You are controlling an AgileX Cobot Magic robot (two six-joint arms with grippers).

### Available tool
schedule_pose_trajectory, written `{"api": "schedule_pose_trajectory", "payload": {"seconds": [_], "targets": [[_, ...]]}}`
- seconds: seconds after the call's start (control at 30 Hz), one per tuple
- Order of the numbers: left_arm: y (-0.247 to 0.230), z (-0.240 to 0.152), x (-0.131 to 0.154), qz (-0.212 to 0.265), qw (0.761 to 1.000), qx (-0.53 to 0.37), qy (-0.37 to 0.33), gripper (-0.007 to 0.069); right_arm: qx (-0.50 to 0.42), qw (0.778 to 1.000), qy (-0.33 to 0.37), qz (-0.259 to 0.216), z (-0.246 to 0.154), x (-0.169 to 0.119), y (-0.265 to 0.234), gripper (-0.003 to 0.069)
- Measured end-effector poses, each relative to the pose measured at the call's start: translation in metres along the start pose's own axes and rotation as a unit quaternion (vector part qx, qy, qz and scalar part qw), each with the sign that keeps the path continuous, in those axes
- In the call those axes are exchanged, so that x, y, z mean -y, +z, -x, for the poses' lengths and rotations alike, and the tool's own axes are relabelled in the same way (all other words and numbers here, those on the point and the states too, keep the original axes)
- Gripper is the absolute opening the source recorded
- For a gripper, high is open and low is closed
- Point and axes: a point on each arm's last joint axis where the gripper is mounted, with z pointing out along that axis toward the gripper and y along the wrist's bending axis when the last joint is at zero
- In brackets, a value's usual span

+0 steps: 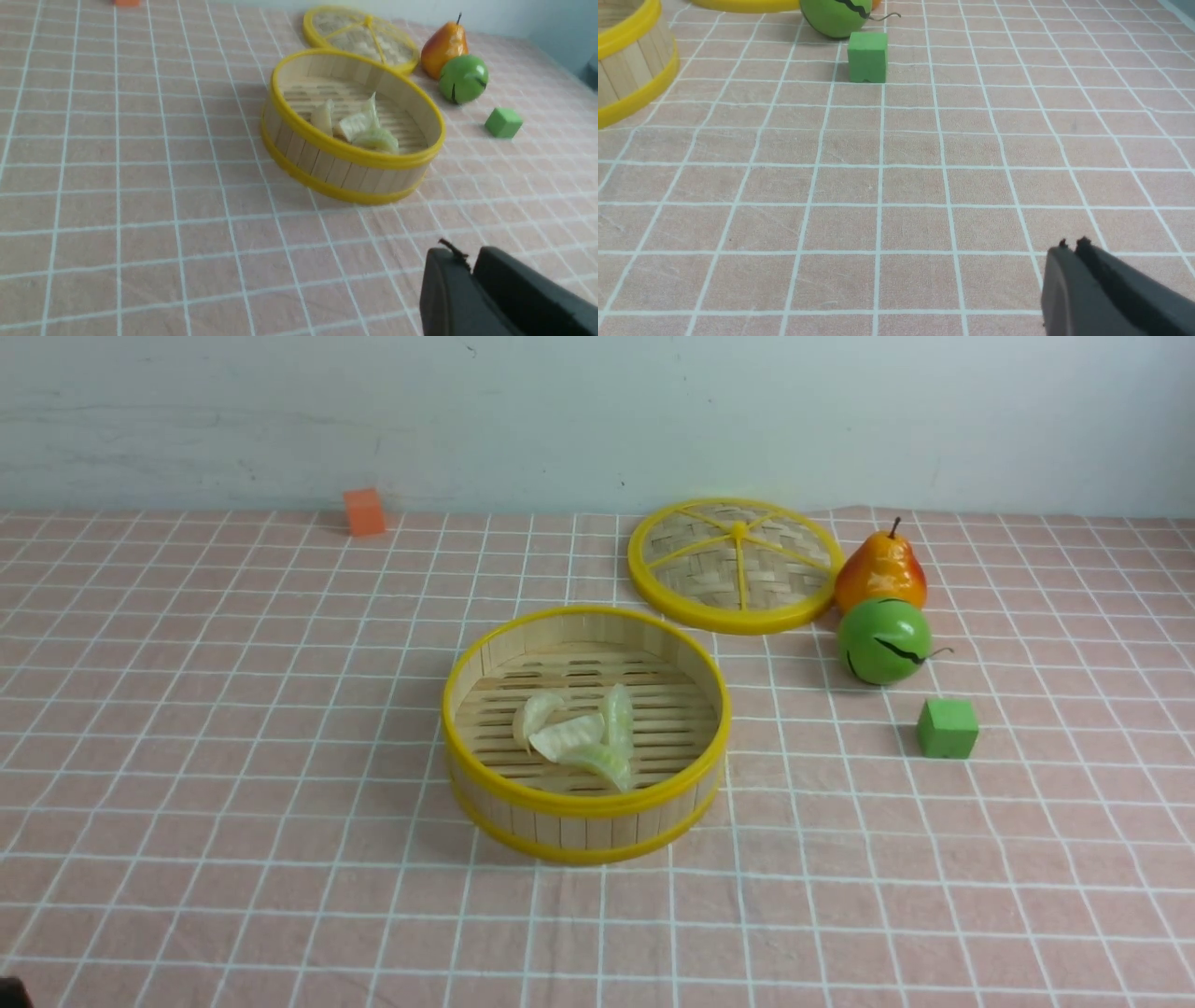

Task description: Put the dumplings into the steamer on the table with the pink tablecloth.

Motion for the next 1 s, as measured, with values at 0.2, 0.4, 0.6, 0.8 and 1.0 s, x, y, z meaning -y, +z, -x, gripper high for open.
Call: {"api": "schedule_pose_trajectory", "payload": {"seconds": [0.2, 0.4, 0.6, 0.8, 1.0], "targets": [[0.010, -0.017, -0.012, 0.055, 0.993, 0.100, -0.041, 0.0007, 0.000, 1.000, 0.000, 0.000, 0.000, 0.000, 0.000, 0.0029], [0.021, -0.053, -0.034, 0.142, 0.984, 0.087, -0.058, -0.0013, 0.000, 1.000, 0.000, 0.000, 0.000, 0.000, 0.000, 0.0031], [0.026, -0.072, -0.043, 0.175, 0.983, 0.055, -0.028, -0.0013, 0.000, 1.000, 0.000, 0.000, 0.000, 0.000, 0.000, 0.0039], [0.026, -0.078, -0.045, 0.184, 0.983, 0.019, 0.018, -0.0013, 0.000, 1.000, 0.000, 0.000, 0.000, 0.000, 0.000, 0.0043], [0.025, -0.085, -0.047, 0.204, 0.979, -0.017, 0.009, -0.0013, 0.000, 1.000, 0.000, 0.000, 0.000, 0.000, 0.000, 0.0052]]}}
